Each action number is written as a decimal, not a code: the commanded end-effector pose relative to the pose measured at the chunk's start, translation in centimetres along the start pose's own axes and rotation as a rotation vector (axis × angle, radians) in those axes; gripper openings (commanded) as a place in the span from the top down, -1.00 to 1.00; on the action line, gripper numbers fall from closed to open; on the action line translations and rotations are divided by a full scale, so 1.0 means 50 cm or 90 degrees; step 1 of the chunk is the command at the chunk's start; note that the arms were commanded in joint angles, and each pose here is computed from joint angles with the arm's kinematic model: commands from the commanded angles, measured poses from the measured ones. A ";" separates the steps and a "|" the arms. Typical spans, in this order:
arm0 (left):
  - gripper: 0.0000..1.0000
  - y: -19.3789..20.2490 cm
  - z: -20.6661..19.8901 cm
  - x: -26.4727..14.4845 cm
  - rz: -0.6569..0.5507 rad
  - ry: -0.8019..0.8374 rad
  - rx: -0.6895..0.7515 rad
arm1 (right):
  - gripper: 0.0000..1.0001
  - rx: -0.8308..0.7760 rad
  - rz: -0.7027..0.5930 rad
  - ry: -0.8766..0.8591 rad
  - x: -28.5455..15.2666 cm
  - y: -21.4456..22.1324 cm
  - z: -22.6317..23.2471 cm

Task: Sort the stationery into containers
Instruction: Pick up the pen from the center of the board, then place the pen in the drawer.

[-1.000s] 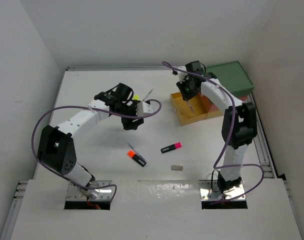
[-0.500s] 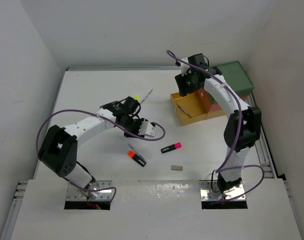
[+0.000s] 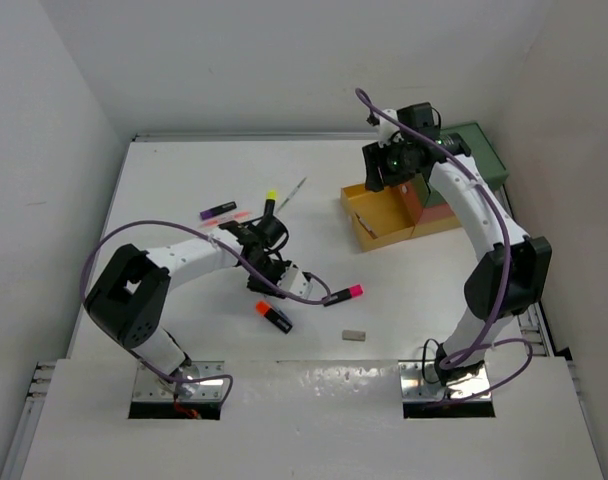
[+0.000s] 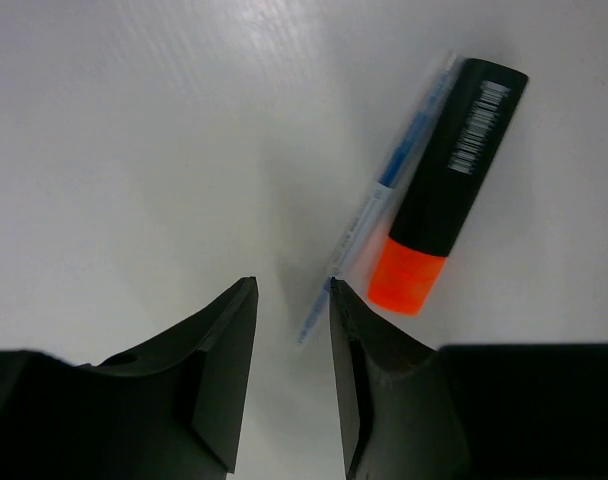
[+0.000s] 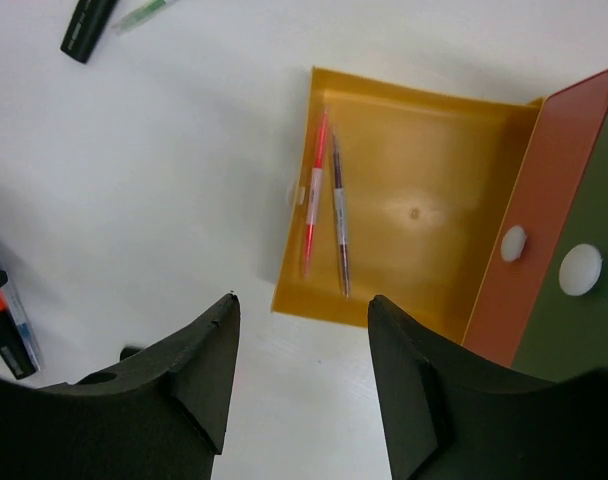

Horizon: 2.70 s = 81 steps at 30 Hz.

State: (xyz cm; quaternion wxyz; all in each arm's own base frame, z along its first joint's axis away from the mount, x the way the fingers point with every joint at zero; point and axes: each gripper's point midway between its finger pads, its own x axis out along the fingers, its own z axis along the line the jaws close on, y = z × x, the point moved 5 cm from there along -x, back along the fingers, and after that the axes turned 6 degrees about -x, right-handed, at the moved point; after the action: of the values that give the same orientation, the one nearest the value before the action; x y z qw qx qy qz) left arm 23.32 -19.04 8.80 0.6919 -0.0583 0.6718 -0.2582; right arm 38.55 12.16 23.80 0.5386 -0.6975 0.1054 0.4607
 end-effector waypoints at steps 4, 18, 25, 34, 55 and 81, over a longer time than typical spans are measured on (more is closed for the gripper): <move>0.16 0.003 -0.036 0.002 -0.006 0.036 0.028 | -0.07 0.018 0.001 -0.026 -0.002 0.014 0.012; 0.17 0.022 -0.044 0.068 0.028 0.047 0.051 | -0.07 0.019 0.011 -0.041 -0.008 0.024 0.013; 0.40 0.041 -0.046 0.102 0.064 0.052 0.058 | -0.06 0.023 0.010 -0.048 -0.013 0.026 0.015; 0.88 -0.046 0.068 -0.039 -0.078 -0.075 -0.068 | -0.20 0.040 -0.071 -0.114 -0.055 0.009 0.024; 1.00 -0.235 0.255 -0.325 -0.757 0.012 -0.605 | -0.56 0.183 -0.342 -0.424 -0.094 -0.135 0.184; -0.22 0.005 0.459 -0.223 -0.312 -0.379 -0.680 | 1.00 -0.006 -0.080 0.017 0.026 -0.029 -0.026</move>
State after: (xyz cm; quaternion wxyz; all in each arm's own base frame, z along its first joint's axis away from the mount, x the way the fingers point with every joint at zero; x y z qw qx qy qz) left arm 44.60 -22.06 24.59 0.5702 -0.6654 0.4708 -0.1025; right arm 41.55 14.82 27.42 0.6404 -0.6534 -0.0098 0.4036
